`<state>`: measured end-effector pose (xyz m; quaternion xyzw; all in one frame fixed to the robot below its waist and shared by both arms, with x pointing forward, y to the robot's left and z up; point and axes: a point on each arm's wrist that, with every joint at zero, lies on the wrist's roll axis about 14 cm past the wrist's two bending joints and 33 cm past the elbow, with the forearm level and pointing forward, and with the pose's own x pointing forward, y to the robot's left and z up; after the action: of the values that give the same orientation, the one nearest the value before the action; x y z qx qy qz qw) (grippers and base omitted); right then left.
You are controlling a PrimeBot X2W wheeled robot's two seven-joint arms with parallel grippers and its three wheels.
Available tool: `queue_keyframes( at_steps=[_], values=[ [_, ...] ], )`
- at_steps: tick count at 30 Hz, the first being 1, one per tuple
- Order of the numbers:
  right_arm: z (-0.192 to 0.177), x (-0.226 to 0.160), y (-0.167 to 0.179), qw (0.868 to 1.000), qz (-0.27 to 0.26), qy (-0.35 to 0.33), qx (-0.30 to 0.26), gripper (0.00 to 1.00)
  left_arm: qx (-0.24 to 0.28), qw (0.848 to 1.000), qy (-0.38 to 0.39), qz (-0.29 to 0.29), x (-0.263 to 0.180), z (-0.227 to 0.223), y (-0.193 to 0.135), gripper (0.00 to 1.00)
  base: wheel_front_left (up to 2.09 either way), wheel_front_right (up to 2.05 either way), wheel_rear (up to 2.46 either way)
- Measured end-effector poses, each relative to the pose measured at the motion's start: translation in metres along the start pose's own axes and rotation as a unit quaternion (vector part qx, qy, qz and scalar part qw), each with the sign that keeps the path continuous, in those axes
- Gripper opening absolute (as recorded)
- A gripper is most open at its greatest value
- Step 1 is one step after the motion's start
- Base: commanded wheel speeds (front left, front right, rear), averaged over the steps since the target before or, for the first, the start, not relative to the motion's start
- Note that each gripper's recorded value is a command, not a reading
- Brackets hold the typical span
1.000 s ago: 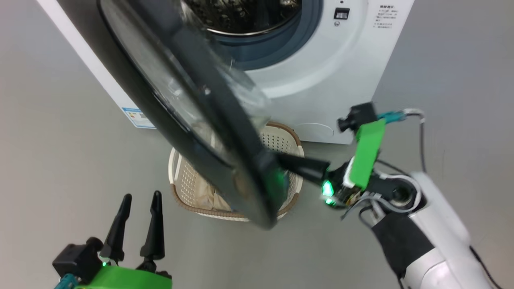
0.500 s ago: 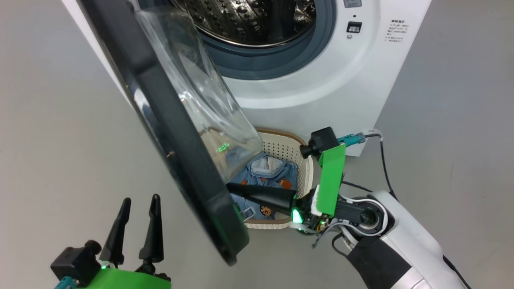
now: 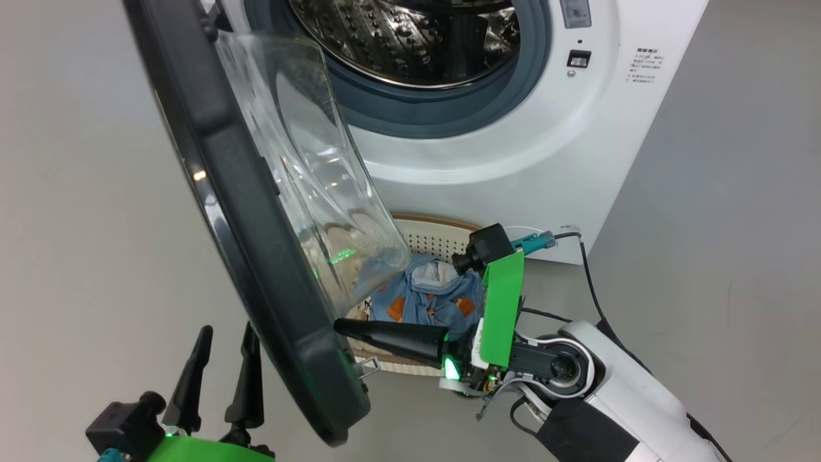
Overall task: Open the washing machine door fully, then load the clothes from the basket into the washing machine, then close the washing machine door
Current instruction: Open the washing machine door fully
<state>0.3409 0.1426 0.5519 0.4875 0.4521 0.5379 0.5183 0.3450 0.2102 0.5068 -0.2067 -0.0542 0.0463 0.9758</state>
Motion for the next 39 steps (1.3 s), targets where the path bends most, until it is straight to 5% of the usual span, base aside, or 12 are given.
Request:
queue_keyframes(
  at_steps=[12, 26, 27, 29, 31, 33, 39],
  values=[
    [-0.006, -0.003, 0.008, 1.000, 0.003, -0.020, 0.000, 0.00, -0.003, 1.000, -0.007, -0.004, -0.007, 0.005, -0.003, 1.00, 0.00, 0.00, 0.00],
    [0.021, -0.046, 0.025, 0.991, -0.005, -0.123, -0.051, 0.00, -0.005, 1.000, -0.008, -0.020, -0.012, 0.005, -0.011, 1.00, 0.00, 0.00, 0.00],
    [0.023, -0.049, 0.027, 0.990, -0.007, -0.131, -0.059, 0.03, -0.005, 1.000, -0.006, -0.021, -0.013, 0.003, -0.011, 1.00, 0.00, 0.00, 0.00],
    [0.030, -0.057, 0.032, 0.985, -0.009, -0.155, -0.078, 0.40, -0.006, 1.000, -0.005, -0.024, -0.013, 0.003, -0.013, 1.00, 0.00, 0.00, 0.00],
    [0.034, -0.065, 0.037, 0.980, -0.015, -0.173, -0.101, 0.50, -0.007, 1.000, -0.006, -0.028, -0.012, 0.003, -0.015, 1.00, 0.00, 0.00, 0.00],
    [0.041, -0.075, 0.042, 0.972, -0.019, -0.200, -0.124, 1.00, -0.007, 0.999, -0.005, -0.031, -0.011, 0.002, -0.017, 1.00, 0.00, 0.00, 0.00],
    [0.060, -0.112, 0.055, 0.931, -0.048, -0.294, -0.211, 1.00, -0.008, 0.999, 0.002, -0.036, -0.008, -0.002, -0.020, 1.00, 0.00, 0.00, 0.00]
  ],
)
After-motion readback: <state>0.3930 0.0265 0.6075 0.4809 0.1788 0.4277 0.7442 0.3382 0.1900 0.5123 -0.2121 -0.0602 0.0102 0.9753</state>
